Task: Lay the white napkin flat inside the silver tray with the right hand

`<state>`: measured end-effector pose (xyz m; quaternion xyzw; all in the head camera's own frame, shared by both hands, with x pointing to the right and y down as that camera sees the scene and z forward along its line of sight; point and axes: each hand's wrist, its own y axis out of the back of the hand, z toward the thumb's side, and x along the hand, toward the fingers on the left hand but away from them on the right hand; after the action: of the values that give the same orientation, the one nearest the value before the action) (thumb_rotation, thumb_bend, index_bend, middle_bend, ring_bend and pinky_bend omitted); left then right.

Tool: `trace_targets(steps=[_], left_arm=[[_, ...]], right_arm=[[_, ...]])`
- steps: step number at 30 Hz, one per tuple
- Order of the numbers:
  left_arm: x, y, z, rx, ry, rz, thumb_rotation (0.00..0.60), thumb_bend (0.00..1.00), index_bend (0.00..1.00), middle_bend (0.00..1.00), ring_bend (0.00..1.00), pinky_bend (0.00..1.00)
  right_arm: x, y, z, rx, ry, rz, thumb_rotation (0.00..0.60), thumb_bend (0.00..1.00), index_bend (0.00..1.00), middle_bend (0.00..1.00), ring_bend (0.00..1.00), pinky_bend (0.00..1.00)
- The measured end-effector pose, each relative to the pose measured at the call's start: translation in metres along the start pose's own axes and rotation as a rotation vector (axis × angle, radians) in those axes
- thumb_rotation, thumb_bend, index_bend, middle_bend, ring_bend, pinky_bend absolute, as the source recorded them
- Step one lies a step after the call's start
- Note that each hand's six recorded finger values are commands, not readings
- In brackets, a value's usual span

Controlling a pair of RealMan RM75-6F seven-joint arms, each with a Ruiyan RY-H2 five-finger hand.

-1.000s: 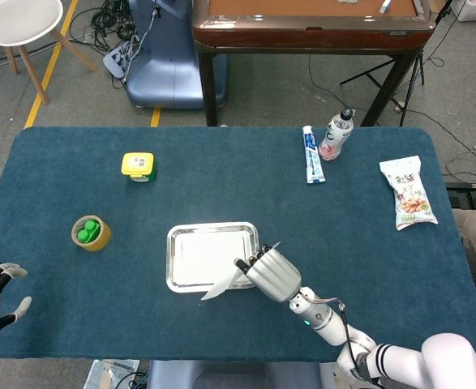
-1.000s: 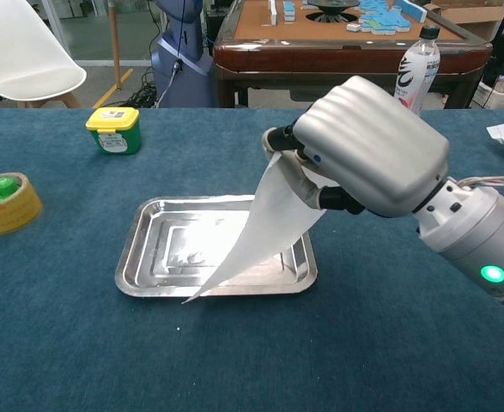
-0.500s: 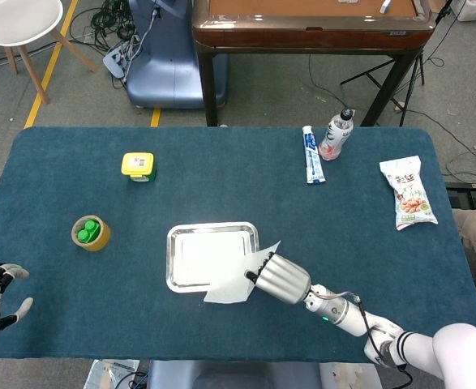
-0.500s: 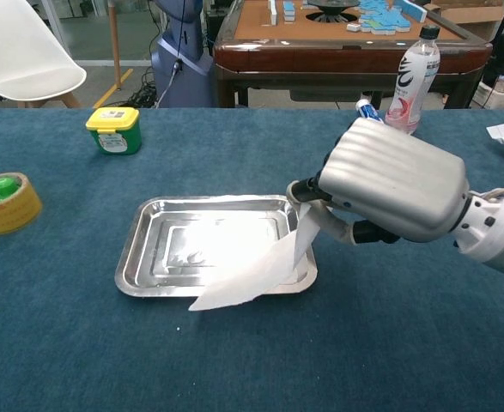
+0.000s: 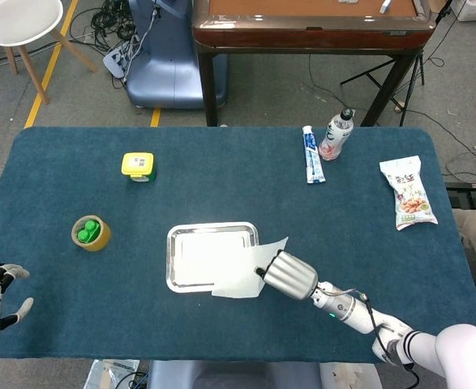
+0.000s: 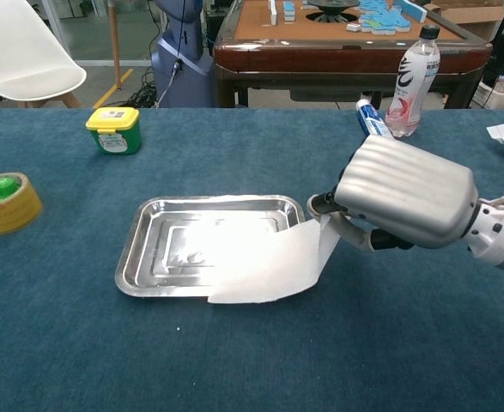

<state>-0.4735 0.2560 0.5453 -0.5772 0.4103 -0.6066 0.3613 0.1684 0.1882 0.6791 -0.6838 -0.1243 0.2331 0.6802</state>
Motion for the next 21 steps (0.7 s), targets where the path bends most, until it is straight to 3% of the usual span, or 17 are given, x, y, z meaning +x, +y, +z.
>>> trace_targets(steps=[11, 21], left_arm=[[0.0, 0.001, -0.001, -0.001, 0.001, 0.002, 0.6, 0.23, 0.4, 0.35, 0.23, 0.48], [-0.001, 0.002, -0.001, -0.003, 0.001, 0.004, 0.6, 0.23, 0.4, 0.35, 0.23, 0.48]], right_arm=[[-0.014, 0.006, 0.005, 0.014, -0.115, -0.09, 0.6, 0.62, 0.68, 1.0, 1.0, 1.0], [-0.009, -0.005, 0.013, -0.013, -0.036, -0.037, 0.6, 0.62, 0.68, 1.0, 1.0, 1.0]])
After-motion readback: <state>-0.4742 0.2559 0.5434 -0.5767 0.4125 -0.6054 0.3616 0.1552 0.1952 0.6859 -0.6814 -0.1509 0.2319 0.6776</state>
